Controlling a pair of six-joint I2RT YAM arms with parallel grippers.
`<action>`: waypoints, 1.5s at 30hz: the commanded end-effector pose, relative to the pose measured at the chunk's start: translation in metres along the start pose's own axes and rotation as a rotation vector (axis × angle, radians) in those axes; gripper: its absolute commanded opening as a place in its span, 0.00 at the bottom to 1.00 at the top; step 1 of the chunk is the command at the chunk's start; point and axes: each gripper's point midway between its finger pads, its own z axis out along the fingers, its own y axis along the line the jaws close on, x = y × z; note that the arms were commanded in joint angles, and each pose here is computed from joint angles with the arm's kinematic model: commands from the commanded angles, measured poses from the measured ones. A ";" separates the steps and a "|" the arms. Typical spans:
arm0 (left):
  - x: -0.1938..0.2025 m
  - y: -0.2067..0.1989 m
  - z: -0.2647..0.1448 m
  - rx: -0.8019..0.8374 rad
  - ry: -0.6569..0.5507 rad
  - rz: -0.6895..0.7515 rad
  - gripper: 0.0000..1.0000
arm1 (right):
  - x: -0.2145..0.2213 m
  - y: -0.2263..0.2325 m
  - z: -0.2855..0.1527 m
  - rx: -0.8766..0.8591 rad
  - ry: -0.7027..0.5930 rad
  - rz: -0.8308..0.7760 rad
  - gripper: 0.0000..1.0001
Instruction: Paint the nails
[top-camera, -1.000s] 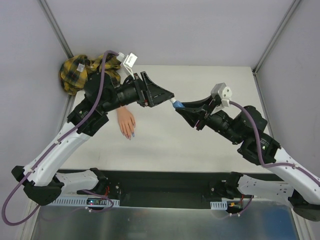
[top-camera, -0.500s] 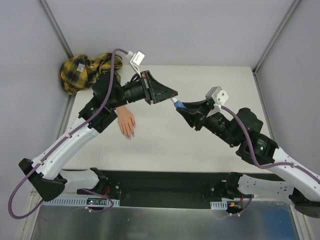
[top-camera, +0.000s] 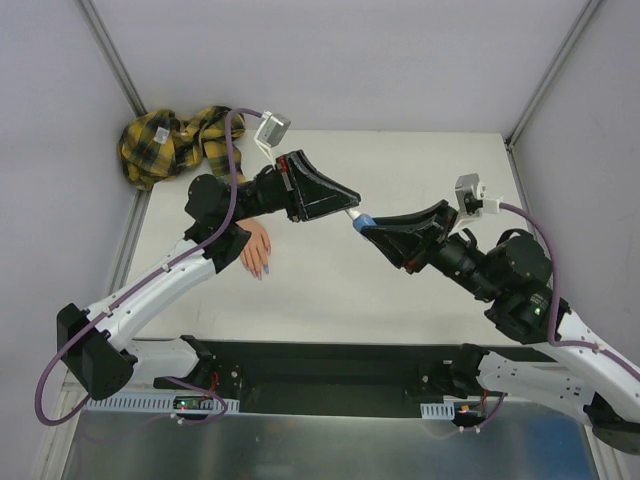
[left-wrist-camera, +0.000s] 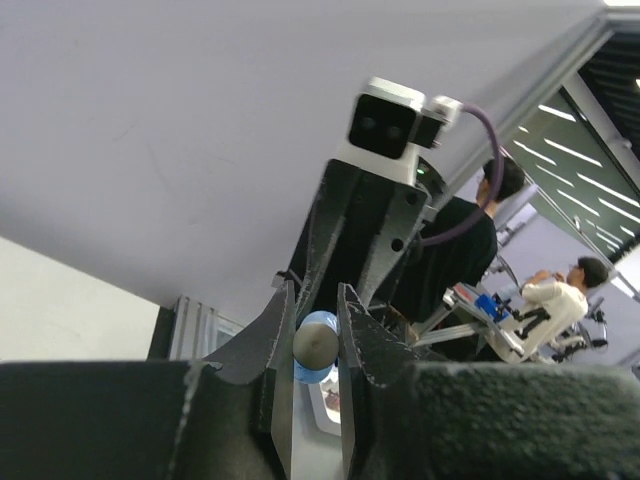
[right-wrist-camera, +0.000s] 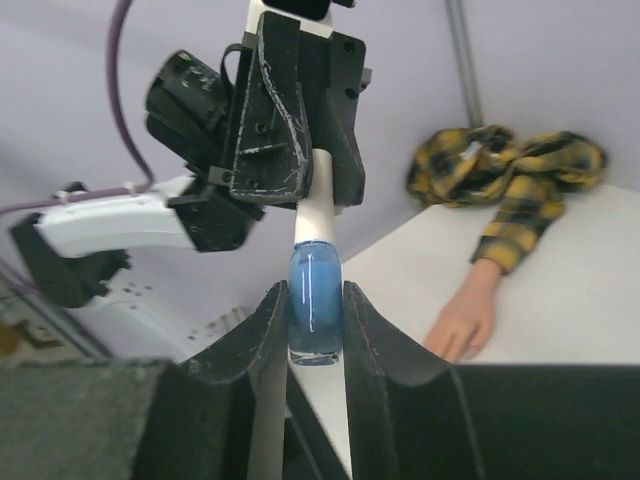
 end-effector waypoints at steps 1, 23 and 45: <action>0.015 -0.055 -0.014 0.228 0.083 0.118 0.00 | -0.040 0.029 -0.009 -0.135 -0.142 0.232 0.01; 0.004 0.027 -0.044 -0.392 0.057 0.314 0.00 | -0.019 -0.066 -0.058 0.387 0.019 -0.072 0.75; 0.171 0.228 -0.018 -0.804 0.334 0.842 0.00 | -0.006 -0.123 -0.172 0.716 0.019 -0.178 0.77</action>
